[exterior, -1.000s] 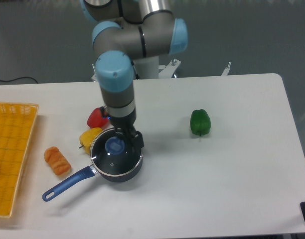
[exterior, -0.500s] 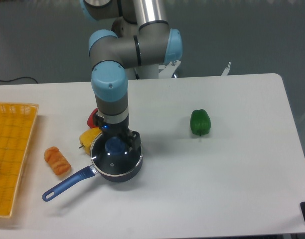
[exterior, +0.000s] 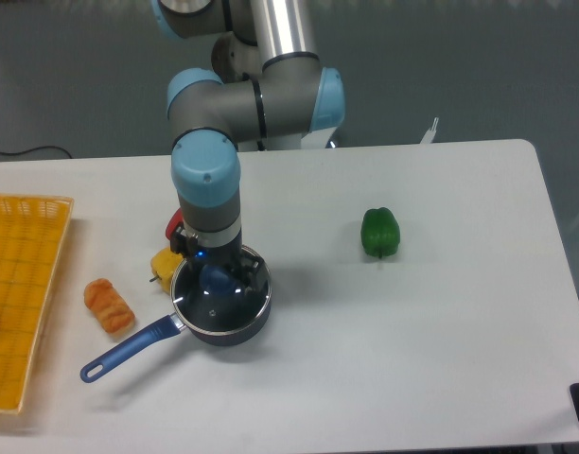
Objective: Open the lid
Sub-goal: 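Lower the gripper onto the blue knob of the glass lid, then close the gripper around the blue lid knob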
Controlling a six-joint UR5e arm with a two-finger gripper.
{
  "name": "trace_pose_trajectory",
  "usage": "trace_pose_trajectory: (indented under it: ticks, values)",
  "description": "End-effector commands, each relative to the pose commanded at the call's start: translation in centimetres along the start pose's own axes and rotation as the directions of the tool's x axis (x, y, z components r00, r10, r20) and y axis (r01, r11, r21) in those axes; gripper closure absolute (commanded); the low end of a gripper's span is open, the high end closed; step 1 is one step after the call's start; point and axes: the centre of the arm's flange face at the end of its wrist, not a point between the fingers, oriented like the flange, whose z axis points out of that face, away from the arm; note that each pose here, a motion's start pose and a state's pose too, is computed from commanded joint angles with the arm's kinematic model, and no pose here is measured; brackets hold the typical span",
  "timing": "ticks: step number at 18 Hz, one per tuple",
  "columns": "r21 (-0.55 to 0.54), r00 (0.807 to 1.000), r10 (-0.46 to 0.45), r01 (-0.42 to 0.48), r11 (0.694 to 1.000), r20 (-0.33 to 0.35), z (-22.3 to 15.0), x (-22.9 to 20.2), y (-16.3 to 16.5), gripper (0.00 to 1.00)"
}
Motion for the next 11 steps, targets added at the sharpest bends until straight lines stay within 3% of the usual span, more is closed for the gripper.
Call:
trace_pose_trajectory:
  ticks: [6, 11]
  values:
    - [-0.083, 0.989, 0.139, -0.135, 0.987, 0.055, 0.7, 1.1, 0.1, 0.0]
    - [-0.095, 0.988, 0.146, -0.14, 0.986, 0.051, 1.1, 1.4, 0.3, 0.0]
